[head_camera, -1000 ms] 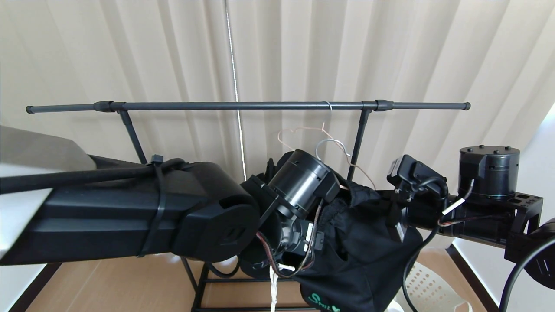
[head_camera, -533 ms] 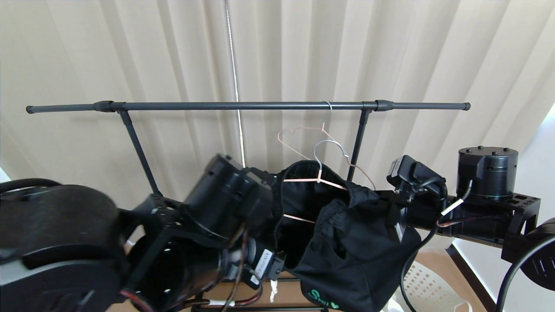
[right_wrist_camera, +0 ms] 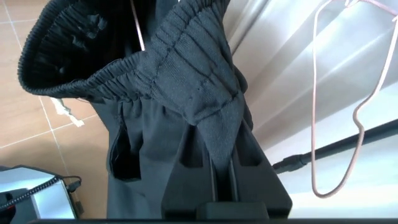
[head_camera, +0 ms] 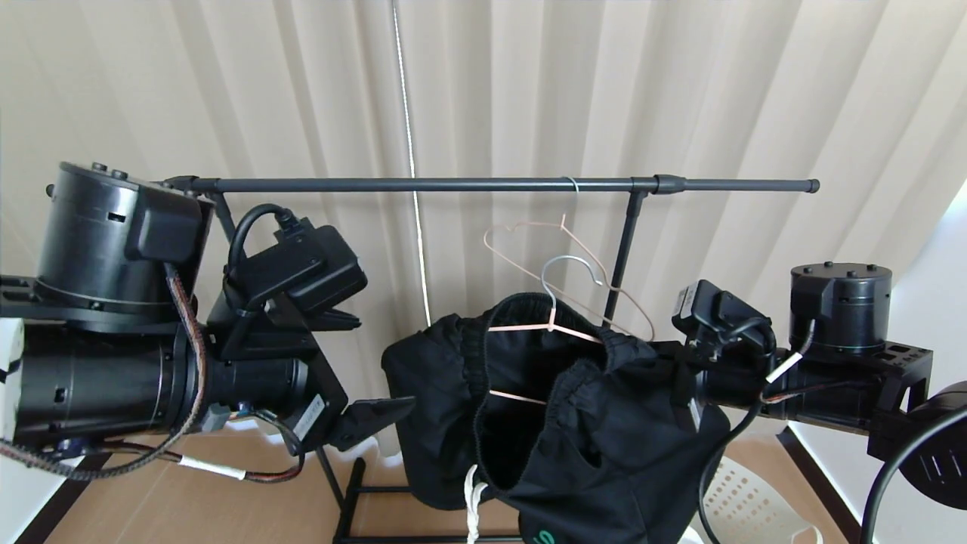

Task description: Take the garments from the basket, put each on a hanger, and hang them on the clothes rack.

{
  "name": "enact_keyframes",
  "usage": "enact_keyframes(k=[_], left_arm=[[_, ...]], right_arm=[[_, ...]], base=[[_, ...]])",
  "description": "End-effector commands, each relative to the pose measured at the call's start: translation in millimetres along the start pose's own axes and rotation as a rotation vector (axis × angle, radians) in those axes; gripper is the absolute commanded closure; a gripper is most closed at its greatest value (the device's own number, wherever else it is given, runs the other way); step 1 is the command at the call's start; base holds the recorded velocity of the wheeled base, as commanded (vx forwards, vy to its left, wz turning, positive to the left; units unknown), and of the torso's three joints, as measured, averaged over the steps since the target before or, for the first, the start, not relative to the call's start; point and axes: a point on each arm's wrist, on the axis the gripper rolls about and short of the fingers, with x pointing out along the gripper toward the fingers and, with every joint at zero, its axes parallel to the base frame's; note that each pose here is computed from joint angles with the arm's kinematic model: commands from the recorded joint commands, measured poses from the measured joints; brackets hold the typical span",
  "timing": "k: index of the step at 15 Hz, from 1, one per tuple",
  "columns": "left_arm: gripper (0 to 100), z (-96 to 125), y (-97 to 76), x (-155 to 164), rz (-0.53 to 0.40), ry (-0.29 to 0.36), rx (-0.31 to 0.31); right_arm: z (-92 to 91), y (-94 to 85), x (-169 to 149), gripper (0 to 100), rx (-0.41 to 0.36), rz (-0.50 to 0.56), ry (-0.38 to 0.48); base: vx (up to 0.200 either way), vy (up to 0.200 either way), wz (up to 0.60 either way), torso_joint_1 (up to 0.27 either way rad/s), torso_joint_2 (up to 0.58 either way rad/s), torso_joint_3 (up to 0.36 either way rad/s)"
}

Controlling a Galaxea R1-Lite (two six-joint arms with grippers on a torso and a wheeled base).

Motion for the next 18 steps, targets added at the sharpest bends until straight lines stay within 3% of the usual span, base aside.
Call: enact_keyframes(k=[1,4,8,10,18], left_arm=[[0,-0.6,21.6,24.3,-0.054,0.001,0.035],[0,7.8,28.9,54.7,-0.244,-0.085,0.088],[0,0.5,38.7,87.3,-0.354,-0.138,0.274],[0,-2.9,39.4,97.9,-0.362,-0.133,0.328],[0,2.6,43.9,116.8,-0.366,-0.139,0.32]], right_arm=[[-2.0,2.1,0.1,100,0.003,0.035,-0.01],[-2.5,4.3,-2.5,100,0.006,0.088,-0.035],[-2.3,4.9,-2.9,100,0.006,0.104,-0.044],[-0.5,5.2,-4.9,100,0.002,0.103,-0.05],[3.3,12.5,-16.3,100,-0.012,0.139,-0.083]], base=[[0.0,0.0,0.0,0.0,0.0,0.0],[0.0,0.0,0.0,0.0,0.0,0.0],[0.0,0.0,0.0,0.0,0.0,0.0],[0.0,0.0,0.0,0.0,0.0,0.0],[0.0,0.0,0.0,0.0,0.0,0.0]])
